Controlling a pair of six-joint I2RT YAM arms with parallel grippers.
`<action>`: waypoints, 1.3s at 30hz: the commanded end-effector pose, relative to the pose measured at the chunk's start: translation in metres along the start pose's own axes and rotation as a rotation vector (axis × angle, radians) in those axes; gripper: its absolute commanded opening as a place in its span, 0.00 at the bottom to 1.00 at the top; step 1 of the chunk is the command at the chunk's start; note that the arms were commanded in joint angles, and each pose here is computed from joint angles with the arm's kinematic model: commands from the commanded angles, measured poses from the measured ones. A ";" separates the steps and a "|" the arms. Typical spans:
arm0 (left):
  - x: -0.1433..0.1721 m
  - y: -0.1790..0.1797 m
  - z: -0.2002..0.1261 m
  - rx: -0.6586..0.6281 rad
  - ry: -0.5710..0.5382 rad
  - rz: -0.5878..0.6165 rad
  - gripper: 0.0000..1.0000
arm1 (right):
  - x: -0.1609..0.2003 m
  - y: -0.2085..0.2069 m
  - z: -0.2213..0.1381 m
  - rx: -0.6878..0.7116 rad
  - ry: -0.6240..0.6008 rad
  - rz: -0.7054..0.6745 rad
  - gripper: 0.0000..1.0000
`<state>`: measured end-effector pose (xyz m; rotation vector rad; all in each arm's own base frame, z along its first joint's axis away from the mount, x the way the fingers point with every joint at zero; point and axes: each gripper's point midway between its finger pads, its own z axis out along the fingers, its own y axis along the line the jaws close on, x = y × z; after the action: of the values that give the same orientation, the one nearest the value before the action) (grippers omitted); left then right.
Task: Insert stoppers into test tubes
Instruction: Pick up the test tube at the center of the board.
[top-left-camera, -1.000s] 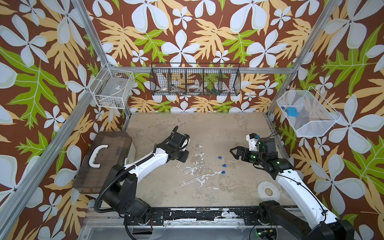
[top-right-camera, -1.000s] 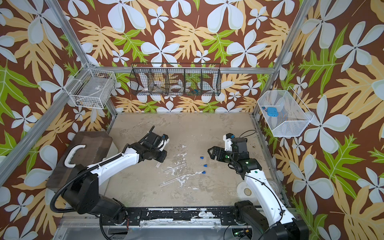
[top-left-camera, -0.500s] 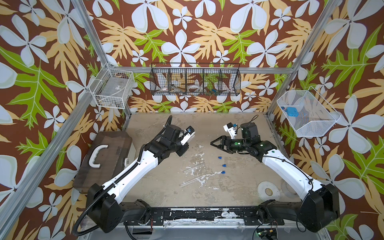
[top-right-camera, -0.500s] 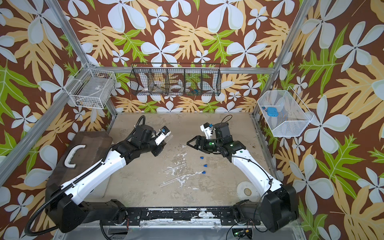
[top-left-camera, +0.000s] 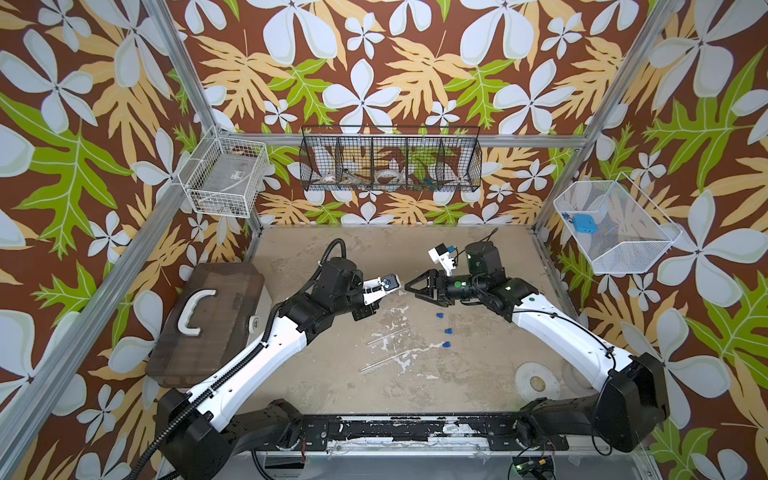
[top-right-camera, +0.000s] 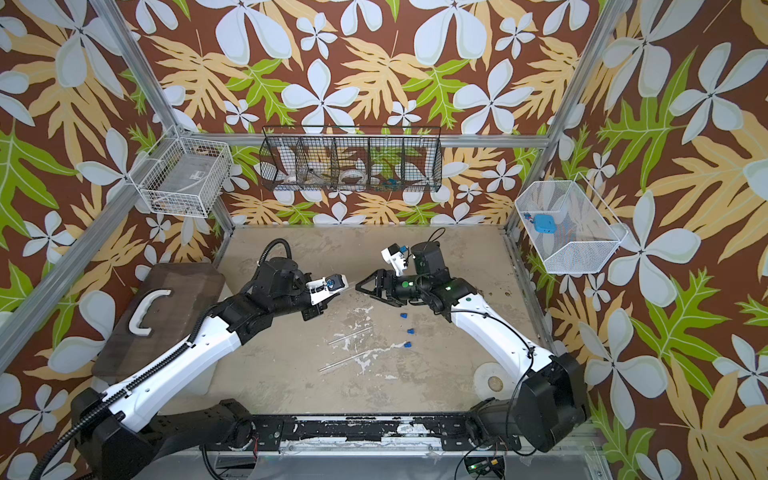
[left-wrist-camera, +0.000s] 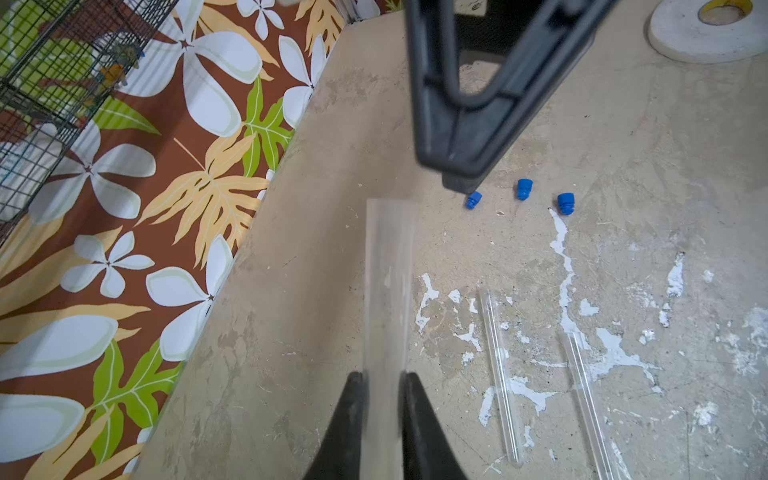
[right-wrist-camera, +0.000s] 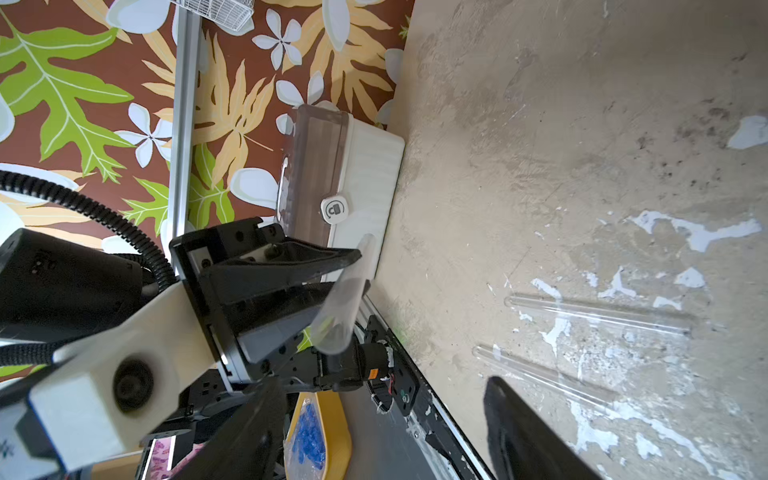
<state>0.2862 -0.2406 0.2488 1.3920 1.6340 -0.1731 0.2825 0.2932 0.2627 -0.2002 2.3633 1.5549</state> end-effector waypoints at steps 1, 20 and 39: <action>-0.008 -0.001 -0.001 0.000 -0.015 0.046 0.12 | -0.003 0.012 0.005 -0.033 0.002 -0.011 0.72; -0.019 -0.011 -0.001 0.022 -0.015 0.098 0.11 | 0.004 0.019 0.027 -0.061 0.069 0.000 0.38; -0.019 -0.014 0.001 0.031 -0.013 0.100 0.14 | 0.008 0.018 0.030 -0.061 0.088 -0.001 0.14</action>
<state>0.2729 -0.2585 0.2522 1.4991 1.5547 -0.1461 0.2756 0.3264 0.2587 -0.2512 2.4135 1.6428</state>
